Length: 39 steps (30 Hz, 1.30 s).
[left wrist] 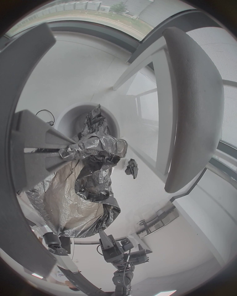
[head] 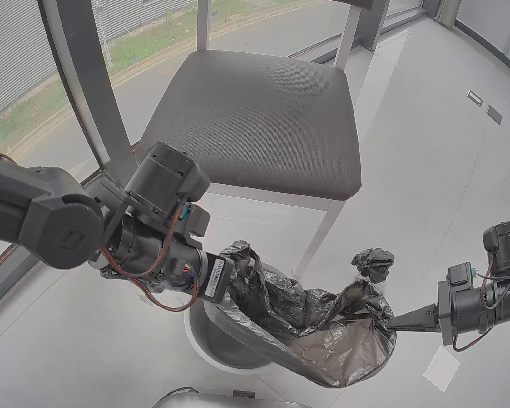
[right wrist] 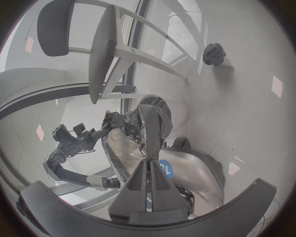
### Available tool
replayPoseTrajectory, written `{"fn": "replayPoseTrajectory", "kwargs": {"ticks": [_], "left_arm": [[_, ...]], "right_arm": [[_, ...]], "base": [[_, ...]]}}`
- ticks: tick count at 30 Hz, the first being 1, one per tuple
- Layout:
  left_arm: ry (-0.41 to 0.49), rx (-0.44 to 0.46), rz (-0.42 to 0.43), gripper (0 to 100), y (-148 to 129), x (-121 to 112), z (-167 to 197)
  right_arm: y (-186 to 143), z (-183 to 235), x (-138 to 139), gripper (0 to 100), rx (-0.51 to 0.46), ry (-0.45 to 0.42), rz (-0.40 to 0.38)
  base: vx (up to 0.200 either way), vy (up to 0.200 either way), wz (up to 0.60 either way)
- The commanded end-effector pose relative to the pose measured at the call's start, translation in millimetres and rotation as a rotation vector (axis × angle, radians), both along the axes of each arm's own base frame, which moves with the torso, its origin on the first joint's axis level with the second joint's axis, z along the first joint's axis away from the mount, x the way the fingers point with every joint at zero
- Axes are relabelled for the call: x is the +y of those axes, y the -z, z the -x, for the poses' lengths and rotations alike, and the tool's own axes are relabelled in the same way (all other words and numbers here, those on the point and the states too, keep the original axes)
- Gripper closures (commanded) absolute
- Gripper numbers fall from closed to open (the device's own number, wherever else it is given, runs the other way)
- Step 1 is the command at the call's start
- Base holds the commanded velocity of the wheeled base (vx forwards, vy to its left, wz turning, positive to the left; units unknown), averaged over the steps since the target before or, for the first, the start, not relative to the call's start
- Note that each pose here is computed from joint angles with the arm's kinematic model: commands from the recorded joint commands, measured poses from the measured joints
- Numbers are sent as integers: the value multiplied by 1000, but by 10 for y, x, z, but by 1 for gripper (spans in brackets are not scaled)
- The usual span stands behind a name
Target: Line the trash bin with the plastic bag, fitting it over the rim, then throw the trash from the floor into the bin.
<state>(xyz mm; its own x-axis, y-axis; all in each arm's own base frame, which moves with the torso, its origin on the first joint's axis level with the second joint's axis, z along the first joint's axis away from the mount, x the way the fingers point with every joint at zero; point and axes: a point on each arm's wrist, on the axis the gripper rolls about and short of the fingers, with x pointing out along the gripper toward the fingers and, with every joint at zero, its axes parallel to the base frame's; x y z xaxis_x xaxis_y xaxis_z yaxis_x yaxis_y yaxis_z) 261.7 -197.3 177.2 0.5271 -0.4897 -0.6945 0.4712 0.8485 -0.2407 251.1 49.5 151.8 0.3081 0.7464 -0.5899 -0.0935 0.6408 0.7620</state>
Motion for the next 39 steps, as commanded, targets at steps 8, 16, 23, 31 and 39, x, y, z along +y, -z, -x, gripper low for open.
{"fn": "replayPoseTrajectory", "kwargs": {"ticks": [8,16,23,31,39], "left_arm": [[-119,-23,13,100,-131,441,-6],[-107,-1,-1,100,-50,431,42],[-64,20,-15,100,60,234,-25],[-22,61,-48,100,266,1,-134],[-28,71,-62,100,439,-163,-417]], "right_arm": [[73,-291,275,100,9,-55,34],[133,-289,334,100,27,-63,58],[198,-300,227,100,37,-10,106],[347,-356,255,100,47,3,196],[478,-425,338,100,40,-15,241]], "base": [[0,0,0],[0,0,0],[0,0,0],[0,0,0],[0,0,0]]}}
